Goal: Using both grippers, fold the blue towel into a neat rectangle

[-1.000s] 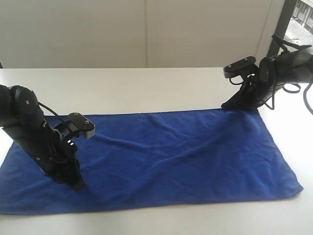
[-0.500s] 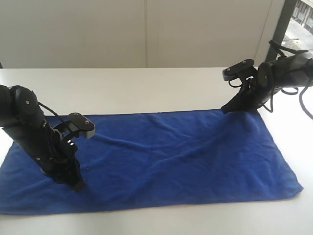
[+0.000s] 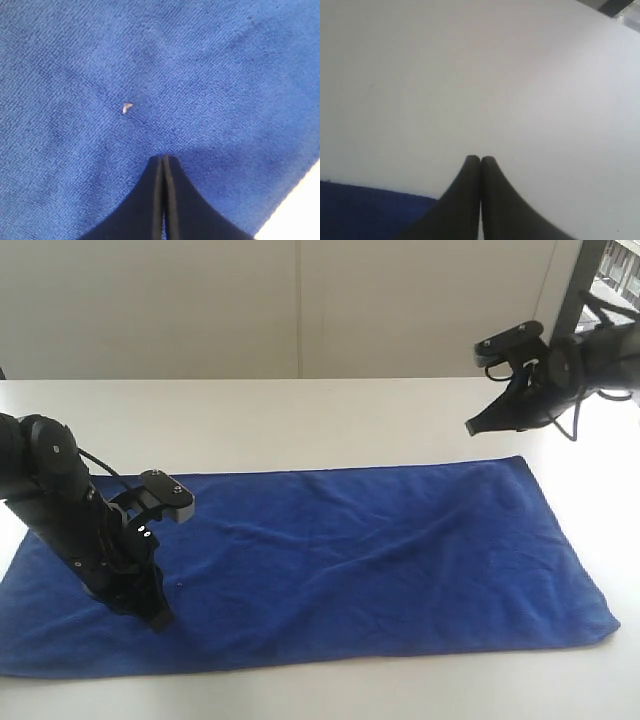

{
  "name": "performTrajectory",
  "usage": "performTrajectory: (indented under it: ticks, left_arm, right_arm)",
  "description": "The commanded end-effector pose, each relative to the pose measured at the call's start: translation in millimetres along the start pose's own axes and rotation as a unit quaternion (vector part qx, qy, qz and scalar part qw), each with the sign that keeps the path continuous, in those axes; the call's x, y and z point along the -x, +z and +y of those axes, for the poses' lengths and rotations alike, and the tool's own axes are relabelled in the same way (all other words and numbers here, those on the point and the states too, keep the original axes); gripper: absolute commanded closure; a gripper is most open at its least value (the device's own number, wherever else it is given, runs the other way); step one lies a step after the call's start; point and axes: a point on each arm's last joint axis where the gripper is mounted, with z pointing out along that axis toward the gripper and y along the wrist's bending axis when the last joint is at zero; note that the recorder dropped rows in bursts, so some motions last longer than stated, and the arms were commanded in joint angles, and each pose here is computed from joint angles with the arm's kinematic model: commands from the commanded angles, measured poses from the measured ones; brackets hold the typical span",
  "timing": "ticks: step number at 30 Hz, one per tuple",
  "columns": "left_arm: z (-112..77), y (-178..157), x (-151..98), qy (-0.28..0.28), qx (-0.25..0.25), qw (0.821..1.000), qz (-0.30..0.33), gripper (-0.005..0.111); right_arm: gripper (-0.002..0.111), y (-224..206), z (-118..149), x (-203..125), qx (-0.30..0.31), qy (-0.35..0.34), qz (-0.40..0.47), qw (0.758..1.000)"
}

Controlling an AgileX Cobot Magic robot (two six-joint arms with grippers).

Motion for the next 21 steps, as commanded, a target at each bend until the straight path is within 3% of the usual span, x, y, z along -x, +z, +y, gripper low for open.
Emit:
performTrajectory:
  ticks: [1,4,10,13,18,21]
  left_arm:
    - [-2.5,21,-15,0.001,-0.021,0.999,0.050,0.107]
    - [-3.2,13,-13,0.016,-0.017,0.999,0.048,0.107]
    - [-9.3,-47,9,0.034,0.021,0.999,-0.031,0.107]
    - [-12.4,-76,9,0.041,0.045,0.997,-0.044,0.107]
    - [-7.4,-101,-16,0.001,0.094,0.995,0.025,0.107]
    - [-6.4,-99,-33,-0.028,0.091,0.993,0.064,0.107]
  right_arm:
    - [0.108,-29,-10,9,-0.004,0.013,0.021,1.000]
    - [0.108,-50,-13,10,0.002,0.024,0.050,0.998]
    - [0.108,-102,-5,18,0.018,0.031,0.054,0.998]
    - [0.108,-129,4,21,0.023,0.022,0.046,0.998]
    - [0.108,-168,22,2,0.041,0.011,0.080,0.996]
    - [0.108,-178,31,-25,0.051,0.020,0.136,0.989]
